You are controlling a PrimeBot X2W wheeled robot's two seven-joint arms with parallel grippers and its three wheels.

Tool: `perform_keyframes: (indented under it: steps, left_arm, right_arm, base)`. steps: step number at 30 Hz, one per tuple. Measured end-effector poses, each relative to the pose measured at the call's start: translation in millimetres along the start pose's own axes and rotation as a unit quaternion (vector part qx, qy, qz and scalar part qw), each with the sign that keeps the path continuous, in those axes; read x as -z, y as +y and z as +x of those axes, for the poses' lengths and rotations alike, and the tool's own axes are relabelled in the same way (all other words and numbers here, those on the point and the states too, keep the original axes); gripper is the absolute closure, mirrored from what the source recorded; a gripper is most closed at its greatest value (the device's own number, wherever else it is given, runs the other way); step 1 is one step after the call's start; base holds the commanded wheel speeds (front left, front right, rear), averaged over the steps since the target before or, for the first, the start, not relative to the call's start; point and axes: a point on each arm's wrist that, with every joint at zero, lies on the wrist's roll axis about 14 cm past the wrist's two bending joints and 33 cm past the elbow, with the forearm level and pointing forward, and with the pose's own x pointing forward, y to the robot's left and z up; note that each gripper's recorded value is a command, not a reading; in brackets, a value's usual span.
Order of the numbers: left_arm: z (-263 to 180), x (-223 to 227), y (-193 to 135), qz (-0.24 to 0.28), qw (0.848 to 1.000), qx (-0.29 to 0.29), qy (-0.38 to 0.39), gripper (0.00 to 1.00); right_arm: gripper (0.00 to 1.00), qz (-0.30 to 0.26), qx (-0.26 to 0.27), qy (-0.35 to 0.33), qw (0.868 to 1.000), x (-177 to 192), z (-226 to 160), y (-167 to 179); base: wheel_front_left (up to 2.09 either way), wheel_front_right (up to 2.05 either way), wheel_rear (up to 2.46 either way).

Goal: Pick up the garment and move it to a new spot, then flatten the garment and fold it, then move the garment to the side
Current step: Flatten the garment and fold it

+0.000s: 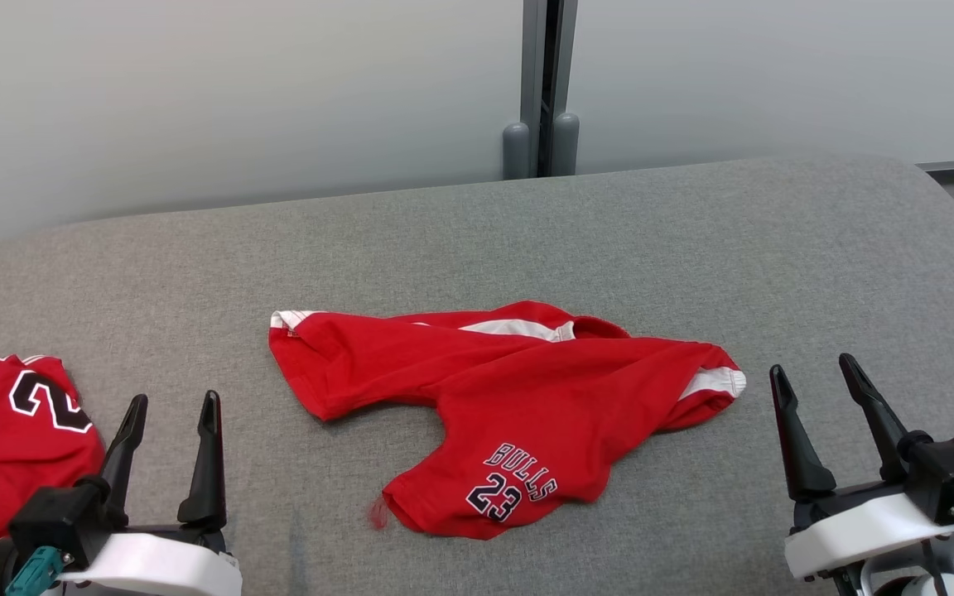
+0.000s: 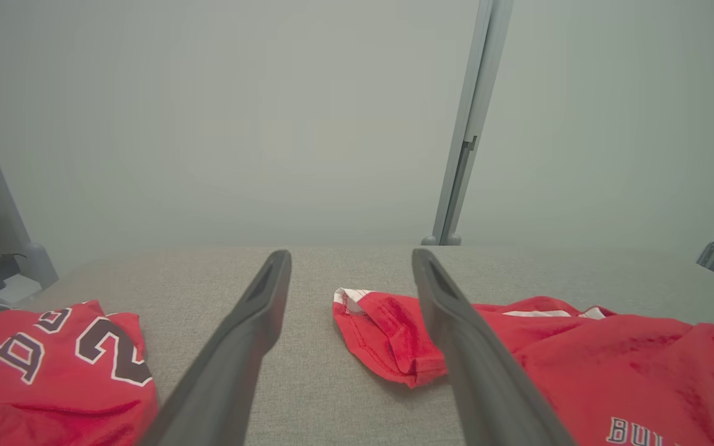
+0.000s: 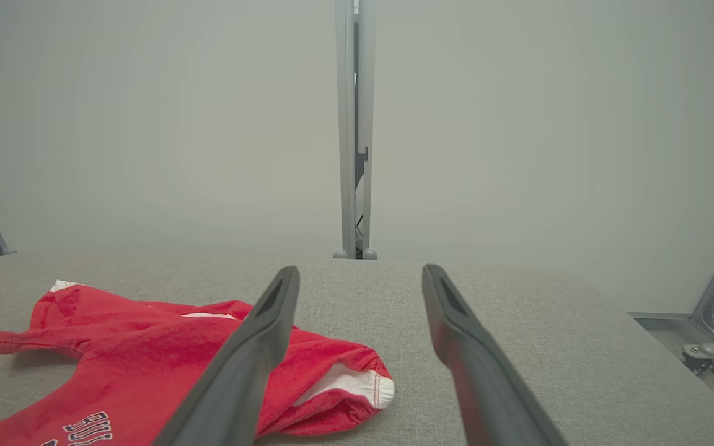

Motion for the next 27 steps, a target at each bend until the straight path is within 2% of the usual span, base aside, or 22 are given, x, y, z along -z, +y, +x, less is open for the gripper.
perform_keyframes:
  steps: [17,22,27]
  left_arm:
    - [3,5,-1,0.001,1.000,0.001,0.006,0.00]
    - [14,18,-24,-0.019,0.998,0.038,0.041,0.00]
    - [16,62,-57,-0.041,0.986,0.090,0.136,0.00]
  right_arm:
    - [0.00,0.003,-0.003,0.003,1.000,3,5,3]
    - [0.00,0.003,-0.007,0.006,1.000,6,11,5]
    - [0.00,0.004,-0.011,0.016,1.000,13,17,7]
  base:
    - [0.00,0.00,0.00]
    - [0.00,0.00,0.00]
    - [0.00,0.00,0.00]
